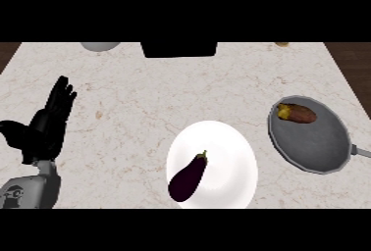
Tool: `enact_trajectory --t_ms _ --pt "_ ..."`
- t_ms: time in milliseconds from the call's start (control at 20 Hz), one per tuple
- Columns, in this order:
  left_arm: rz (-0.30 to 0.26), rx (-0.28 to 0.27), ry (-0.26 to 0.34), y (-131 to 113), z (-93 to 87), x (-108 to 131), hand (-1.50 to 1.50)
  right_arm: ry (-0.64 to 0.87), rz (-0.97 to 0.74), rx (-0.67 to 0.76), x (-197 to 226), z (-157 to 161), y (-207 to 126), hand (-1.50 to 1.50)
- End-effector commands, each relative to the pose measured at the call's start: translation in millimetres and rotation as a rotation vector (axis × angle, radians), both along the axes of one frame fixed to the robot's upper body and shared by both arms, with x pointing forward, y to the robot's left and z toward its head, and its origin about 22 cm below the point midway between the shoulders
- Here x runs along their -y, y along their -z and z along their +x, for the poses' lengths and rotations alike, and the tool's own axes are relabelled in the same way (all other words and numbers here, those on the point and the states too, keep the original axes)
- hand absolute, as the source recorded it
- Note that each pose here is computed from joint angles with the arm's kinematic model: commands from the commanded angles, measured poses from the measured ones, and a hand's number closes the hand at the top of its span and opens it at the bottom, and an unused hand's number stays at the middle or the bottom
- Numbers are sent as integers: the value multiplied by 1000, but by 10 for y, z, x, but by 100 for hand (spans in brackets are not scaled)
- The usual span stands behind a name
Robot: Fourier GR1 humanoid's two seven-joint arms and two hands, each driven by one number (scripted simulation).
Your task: Pick the sweet potato from the plate and place it in the pan
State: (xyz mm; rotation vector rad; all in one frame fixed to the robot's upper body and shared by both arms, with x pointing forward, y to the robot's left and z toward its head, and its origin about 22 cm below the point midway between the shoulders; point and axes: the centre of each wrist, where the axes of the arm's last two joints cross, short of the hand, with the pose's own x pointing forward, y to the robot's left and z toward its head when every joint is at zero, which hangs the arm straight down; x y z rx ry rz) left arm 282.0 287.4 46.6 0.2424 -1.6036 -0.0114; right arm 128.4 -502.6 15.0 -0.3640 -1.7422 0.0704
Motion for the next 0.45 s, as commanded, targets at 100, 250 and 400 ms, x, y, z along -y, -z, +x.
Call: enact_trajectory --t_ms 100,250,400 --pt "0 9 23 97 14 63 0 -13 -1 3 -5 -834 -346 -150" --pt "-3 1 63 -29 123 304 0 -18 -18 -10 -232 -934 -395 -150" --pt "3 6 17 -47 145 -29 0 22 -60 -39 -309 -959 -483 -150"
